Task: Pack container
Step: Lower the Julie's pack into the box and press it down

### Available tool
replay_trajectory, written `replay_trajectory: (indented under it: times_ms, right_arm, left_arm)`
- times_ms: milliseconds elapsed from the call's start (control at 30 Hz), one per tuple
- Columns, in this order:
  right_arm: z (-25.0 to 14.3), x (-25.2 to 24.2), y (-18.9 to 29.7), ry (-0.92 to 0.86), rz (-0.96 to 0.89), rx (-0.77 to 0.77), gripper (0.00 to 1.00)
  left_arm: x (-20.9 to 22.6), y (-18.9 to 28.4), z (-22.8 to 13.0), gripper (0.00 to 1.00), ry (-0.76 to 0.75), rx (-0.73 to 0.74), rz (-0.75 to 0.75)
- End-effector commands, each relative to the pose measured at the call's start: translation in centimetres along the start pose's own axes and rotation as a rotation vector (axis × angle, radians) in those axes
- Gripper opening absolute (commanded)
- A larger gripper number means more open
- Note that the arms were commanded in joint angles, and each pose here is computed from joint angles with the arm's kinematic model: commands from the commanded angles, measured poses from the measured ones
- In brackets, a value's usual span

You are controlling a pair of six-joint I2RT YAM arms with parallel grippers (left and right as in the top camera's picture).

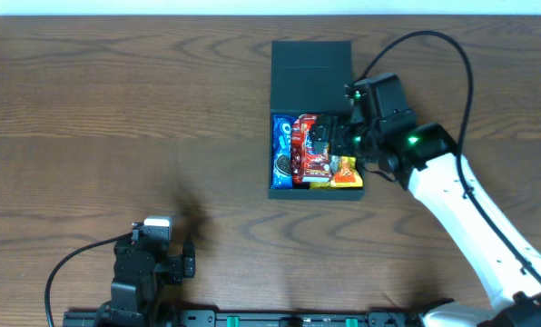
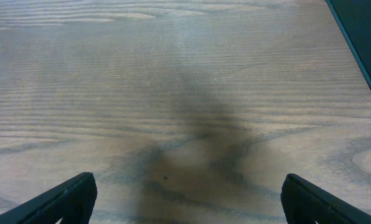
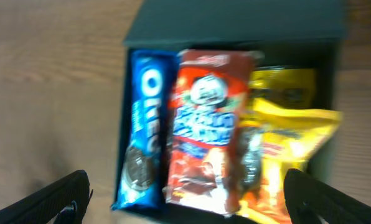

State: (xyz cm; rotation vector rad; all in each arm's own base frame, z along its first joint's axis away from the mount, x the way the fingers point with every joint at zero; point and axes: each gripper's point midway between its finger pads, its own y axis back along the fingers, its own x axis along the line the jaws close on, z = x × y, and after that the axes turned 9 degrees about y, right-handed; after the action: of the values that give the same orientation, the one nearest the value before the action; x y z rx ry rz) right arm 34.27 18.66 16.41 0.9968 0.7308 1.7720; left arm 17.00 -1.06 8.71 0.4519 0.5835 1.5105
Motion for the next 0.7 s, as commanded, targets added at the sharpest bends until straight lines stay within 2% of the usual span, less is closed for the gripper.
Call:
replay_trajectory:
  times_ms: [0,200,400,667]
  right_arm:
    - [-0.9,2.8,-0.9,0.114,0.088,0.043,0.99]
    - [-2.3,6.4,-1.9,0.235,0.243,0.087,0.99]
    - [-3.1,6.8,-1.6,0.243,0.241,0.11,0.99]
    - [-3.0,-0.4,2.0,0.201,-0.176,0.065,0.99]
  left_arm:
    - [0.7,-1.0,-2.5,0.96,-0.017,0.078,0.034]
    - [0.7,-1.0,-2.5,0.95,-0.017,0.078,0.034]
    - [0.7,-1.0,-2.5,0.96,-0.017,0.078,0.034]
    - [0.7,-1.0,-2.5,0.95,-0.017,0.078,0.034]
